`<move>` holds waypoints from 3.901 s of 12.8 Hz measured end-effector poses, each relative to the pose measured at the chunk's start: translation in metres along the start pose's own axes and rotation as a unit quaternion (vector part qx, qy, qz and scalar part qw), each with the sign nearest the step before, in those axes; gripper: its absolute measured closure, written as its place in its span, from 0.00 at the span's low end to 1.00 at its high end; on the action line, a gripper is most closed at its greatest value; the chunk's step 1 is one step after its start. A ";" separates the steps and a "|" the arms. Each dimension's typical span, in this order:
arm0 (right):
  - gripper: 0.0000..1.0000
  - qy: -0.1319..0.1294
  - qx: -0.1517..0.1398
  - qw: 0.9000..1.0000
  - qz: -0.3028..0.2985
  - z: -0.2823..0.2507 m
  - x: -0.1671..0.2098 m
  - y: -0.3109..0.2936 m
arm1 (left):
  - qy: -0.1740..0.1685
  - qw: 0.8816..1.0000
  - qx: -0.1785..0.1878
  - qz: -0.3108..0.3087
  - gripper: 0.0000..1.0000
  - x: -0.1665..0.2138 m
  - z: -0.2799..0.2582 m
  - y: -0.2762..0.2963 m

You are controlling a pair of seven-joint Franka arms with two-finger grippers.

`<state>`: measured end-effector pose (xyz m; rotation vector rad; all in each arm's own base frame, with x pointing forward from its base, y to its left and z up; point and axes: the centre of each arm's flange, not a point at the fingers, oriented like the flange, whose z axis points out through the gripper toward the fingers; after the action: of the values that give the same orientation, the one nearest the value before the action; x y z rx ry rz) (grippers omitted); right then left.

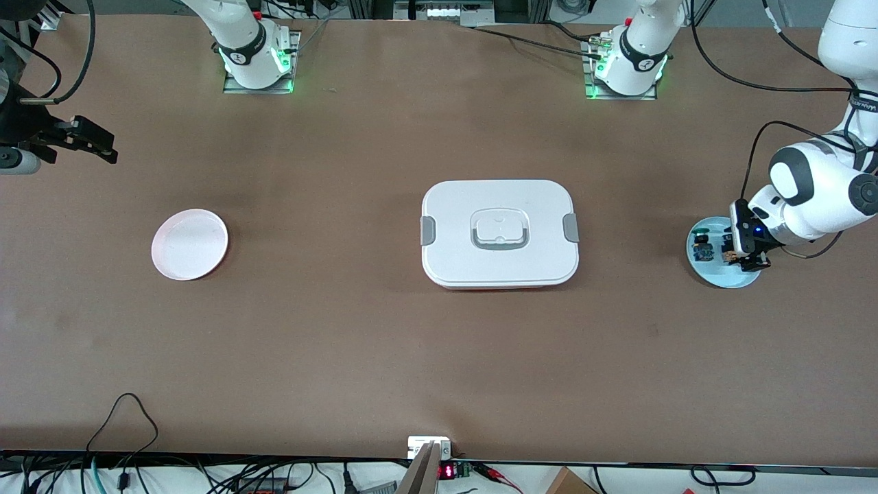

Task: Transfer orange switch to right arm and place
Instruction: 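Close the left gripper on the orange switch's silver button, then carry the orange switch with the left gripper toward the table middle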

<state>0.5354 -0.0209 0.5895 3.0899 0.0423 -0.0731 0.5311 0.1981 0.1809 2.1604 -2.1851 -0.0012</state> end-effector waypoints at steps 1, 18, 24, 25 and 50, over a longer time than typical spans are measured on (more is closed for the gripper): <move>0.00 0.000 0.000 1.000 0.000 0.000 0.000 0.000 | 0.000 1.000 0.002 0.010 0.28 0.003 -0.001 -0.002; 0.00 -0.003 0.000 1.000 0.000 0.003 0.001 0.000 | 0.361 0.923 -0.131 0.005 0.28 0.119 -0.094 -0.068; 0.00 -0.004 0.004 1.000 -0.003 0.004 0.005 -0.001 | 0.605 0.776 -0.170 0.057 0.28 0.306 -0.098 -0.100; 0.00 -0.006 0.012 1.000 -0.003 0.004 0.005 -0.002 | 0.645 0.743 -0.169 0.057 0.28 0.345 -0.112 -0.101; 0.00 -0.160 0.659 0.714 0.175 0.119 0.052 -0.105 | 0.706 0.687 -0.078 -0.154 0.28 0.729 -0.234 -0.041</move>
<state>0.5790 0.0794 0.4632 4.2557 -1.0767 -1.0579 0.5764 -0.5196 0.4481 1.3782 -0.8319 1.0162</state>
